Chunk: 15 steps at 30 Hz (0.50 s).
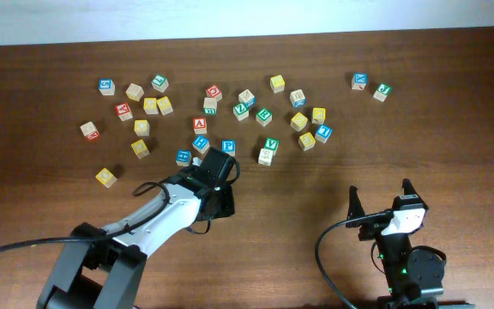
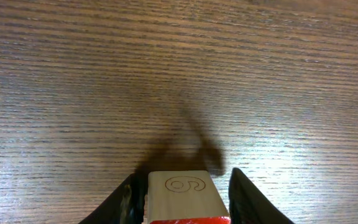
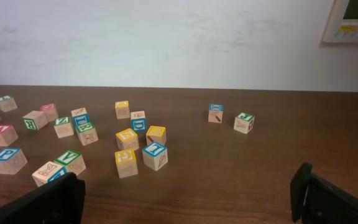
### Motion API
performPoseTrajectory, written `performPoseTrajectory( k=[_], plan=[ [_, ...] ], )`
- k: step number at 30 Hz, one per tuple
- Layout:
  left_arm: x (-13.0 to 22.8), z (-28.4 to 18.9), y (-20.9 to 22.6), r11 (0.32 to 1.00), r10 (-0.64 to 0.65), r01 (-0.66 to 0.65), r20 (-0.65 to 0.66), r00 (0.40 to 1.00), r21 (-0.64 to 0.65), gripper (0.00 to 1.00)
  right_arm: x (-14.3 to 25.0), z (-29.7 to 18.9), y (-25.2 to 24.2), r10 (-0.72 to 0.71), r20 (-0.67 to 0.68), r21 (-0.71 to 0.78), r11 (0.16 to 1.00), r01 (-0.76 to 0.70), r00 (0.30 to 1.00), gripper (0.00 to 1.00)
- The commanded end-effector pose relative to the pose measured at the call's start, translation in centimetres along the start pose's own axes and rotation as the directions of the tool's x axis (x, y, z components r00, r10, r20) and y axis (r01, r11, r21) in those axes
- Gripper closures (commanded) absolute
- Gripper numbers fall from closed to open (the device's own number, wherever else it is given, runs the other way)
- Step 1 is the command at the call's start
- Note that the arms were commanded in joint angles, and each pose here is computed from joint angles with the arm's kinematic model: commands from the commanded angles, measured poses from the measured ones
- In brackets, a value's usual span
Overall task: Spell out ICRA
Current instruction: 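Carry the red 'I' block toward the front and set it down, then move the left gripper to the yellow 'C' block near the top-left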
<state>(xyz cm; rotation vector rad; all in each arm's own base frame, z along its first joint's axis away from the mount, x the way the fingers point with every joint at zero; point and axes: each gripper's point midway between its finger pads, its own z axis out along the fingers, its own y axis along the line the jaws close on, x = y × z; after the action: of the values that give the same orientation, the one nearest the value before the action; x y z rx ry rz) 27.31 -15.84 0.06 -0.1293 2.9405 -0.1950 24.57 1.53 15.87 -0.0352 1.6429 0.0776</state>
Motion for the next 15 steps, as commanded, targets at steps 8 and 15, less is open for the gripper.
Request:
performPoseTrajectory(
  k=[8, 15],
  plan=[
    [-2.6, -3.1, -1.0, 0.999, 0.029, -0.029, -0.008, 1.0, -0.025, 0.01, 0.2, 0.0, -0.2, 0.007, -0.003, 0.011, 1.0, -0.007, 1.0, 0.02],
    [-12.5, -14.1, 2.2, 0.992, -0.123, 0.127, 0.126, 0.984, -0.023, 0.01, 0.2, 0.0, -0.2, 0.007, -0.003, 0.011, 1.0, -0.007, 1.0, 0.02]
  ],
)
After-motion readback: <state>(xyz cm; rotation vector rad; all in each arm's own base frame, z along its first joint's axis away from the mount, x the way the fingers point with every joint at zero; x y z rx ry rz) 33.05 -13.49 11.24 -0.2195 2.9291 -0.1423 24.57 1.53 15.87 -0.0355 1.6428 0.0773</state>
